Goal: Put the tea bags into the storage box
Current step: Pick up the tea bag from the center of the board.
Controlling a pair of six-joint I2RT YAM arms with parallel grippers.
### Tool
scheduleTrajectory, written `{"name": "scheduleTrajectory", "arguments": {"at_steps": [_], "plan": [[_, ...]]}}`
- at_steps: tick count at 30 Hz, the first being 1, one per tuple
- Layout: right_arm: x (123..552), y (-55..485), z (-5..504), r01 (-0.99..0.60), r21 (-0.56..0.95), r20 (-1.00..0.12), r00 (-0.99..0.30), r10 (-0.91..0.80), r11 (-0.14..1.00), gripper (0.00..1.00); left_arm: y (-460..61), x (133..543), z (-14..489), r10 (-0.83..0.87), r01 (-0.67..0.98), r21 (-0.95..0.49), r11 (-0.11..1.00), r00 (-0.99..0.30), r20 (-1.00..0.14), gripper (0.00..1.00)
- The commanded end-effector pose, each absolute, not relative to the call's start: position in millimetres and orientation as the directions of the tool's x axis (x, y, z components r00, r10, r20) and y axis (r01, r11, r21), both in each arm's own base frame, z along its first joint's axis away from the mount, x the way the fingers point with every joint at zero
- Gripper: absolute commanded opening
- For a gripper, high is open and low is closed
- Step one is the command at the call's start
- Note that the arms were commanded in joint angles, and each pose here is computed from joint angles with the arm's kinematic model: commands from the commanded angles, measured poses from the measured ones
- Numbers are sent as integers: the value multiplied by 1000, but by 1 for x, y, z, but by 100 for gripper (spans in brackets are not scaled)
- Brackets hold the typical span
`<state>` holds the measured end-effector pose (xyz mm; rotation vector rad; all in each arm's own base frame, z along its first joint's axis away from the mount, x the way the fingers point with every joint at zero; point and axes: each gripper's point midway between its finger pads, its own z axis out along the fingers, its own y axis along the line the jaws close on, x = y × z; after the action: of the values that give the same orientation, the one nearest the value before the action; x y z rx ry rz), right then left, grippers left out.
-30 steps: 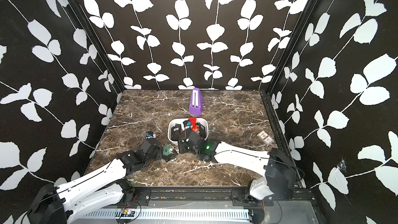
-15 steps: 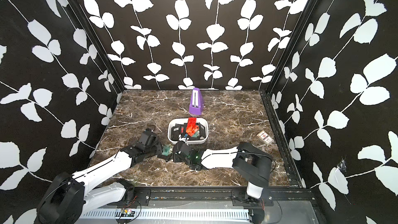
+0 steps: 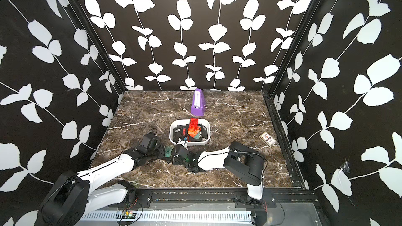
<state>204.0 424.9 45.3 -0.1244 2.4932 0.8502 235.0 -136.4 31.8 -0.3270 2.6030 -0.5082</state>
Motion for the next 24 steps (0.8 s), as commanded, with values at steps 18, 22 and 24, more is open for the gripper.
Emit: {"name": "scheduleTrajectory", "arguments": {"at_steps": [18,22,24], "plan": [[214,452,49,-243,563,-501,-861,92,790,29,-132,220,9,-297,-154,-386,910,-890,-347,4],[215,456,50,-246,565,-500,-862,89,787,27,-132,218,9,-298,-154,-392,907,-892,-340,3],[215,458,49,-248,565,-497,-864,85,787,25,-133,216,8,-298,-152,-398,905,-894,-336,3]]}}
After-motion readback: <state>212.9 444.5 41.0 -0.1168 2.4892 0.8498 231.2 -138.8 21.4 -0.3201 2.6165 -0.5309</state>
